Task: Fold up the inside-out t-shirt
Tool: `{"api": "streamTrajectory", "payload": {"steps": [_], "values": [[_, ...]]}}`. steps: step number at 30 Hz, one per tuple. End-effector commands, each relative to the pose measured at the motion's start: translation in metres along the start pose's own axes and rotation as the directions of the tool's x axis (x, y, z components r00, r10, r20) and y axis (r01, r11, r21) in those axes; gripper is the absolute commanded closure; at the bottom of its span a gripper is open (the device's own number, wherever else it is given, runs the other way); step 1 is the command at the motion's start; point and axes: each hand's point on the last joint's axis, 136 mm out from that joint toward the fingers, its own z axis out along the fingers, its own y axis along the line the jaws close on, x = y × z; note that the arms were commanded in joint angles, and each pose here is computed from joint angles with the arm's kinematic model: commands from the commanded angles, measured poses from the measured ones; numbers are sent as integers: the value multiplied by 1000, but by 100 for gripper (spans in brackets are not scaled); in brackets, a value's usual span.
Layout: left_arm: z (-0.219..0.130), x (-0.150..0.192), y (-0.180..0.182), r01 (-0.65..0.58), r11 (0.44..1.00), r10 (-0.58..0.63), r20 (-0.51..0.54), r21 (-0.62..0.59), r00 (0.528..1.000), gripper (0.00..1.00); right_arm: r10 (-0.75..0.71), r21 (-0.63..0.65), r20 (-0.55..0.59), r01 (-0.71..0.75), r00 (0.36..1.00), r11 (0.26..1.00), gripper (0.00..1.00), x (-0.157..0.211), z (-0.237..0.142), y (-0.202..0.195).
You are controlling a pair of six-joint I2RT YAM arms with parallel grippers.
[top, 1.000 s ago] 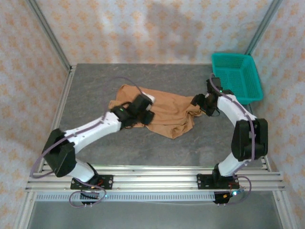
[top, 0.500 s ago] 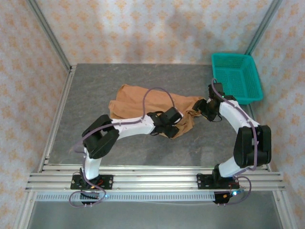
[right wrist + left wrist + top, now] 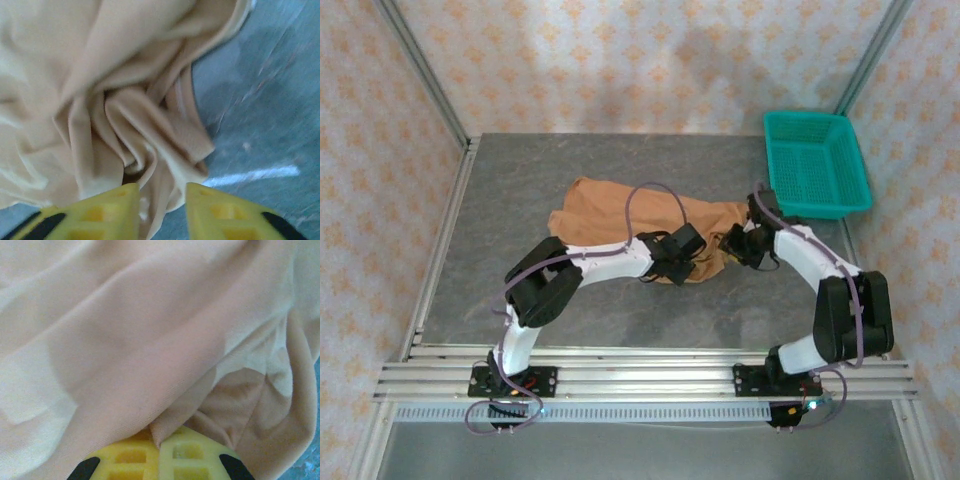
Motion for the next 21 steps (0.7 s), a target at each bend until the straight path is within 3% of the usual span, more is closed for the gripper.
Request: {"api": "streamTrajectory", "payload": {"steps": [1,3,6,9,11,15,17,21], "values": [[-29,-18,13,77,997,-77,45,16,996,100,-7,-87,-5,6,1000,996,71,15,3,20],[-33,-22,13,93,995,-95,60,38,994,100,-11,-113,-13,9,1000,994,67,22,9,27],[-36,-24,11,107,993,-110,63,58,992,100,-12,-158,-14,10,1000,987,53,24,20,44],[-37,-25,10,113,991,-117,59,69,991,100,6,-163,-27,-10,1000,987,53,19,39,55],[-39,-26,12,131,988,-136,59,75,989,100,12,-124,-20,-14,1000,992,60,11,55,52],[-63,-36,34,232,968,-242,114,95,963,100,14,-37,-49,-16,999,999,94,11,78,31],[-74,-37,52,289,953,-299,147,89,943,100,19,-3,-43,-19,999,1000,100,15,79,17],[-86,-30,75,362,927,-374,184,94,909,100,4,74,-8,-3,1000,997,100,16,66,-7]]}}
